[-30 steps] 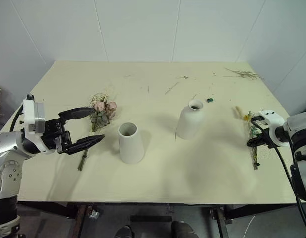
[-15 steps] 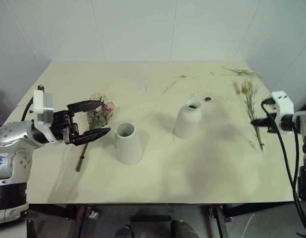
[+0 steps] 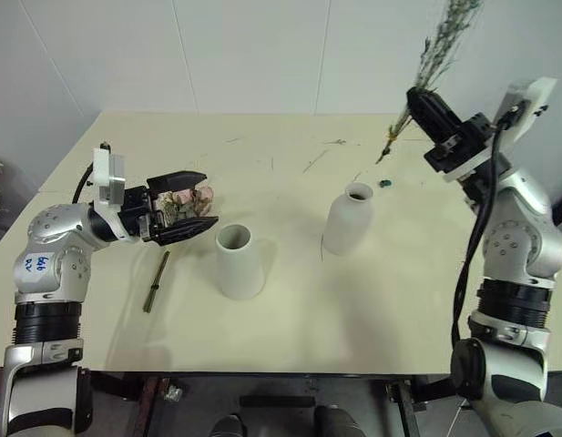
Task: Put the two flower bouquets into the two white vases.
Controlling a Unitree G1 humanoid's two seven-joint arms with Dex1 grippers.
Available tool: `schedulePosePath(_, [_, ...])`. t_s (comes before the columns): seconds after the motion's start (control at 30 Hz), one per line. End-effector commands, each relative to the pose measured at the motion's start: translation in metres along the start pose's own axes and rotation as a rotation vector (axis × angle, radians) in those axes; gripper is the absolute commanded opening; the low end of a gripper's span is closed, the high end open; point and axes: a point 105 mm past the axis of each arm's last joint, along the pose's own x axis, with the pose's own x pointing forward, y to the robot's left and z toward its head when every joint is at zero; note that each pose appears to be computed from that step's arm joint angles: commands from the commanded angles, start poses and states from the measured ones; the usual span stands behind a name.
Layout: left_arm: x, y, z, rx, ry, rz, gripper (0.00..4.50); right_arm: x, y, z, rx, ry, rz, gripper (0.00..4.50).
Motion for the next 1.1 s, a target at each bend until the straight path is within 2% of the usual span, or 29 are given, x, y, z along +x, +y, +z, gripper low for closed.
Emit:
schedulePosePath(0.03, [0.001, 0.002, 0.009, 0.046, -0.012, -0.004, 4.5, 0.002, 0.01, 0.014, -0.013, -0.044, 0.032, 0.04])
schedulePosePath(0.13, [0.001, 0.002, 0.01, 0.049, -0.015, -0.001, 4.5, 0.0, 0.011, -0.002, 0.008, 0.012, 0.042, 0.04])
schedulePosePath(0.3, [-0.001, 0.001, 0.011, 0.058, -0.024, 0.018, 4.5, -0.015, -0.006, -0.026, -0.015, 0.088, -0.012, 0.04])
schedulePosePath(0.63, [-0.003, 0.0, 0.012, 0.063, -0.032, 0.043, 4.5, -0.017, -0.005, -0.049, 0.003, 0.089, -0.017, 0.04])
schedulePosePath(0.73, [-0.006, 0.0, 0.013, 0.067, -0.028, 0.056, 4.5, -0.017, 0.006, -0.049, 0.009, 0.091, 0.037, 0.62])
schedulePosePath(0.97, [-0.011, 0.001, 0.013, 0.069, -0.024, 0.078, 4.5, -0.018, 0.018, -0.048, 0.019, 0.1, 0.099, 2.89])
schedulePosePath(1.1, [-0.021, 0.012, 0.007, 0.108, 0.067, 0.154, 4.5, -0.031, 0.005, -0.039, -0.084, 0.139, 0.057, 4.23])
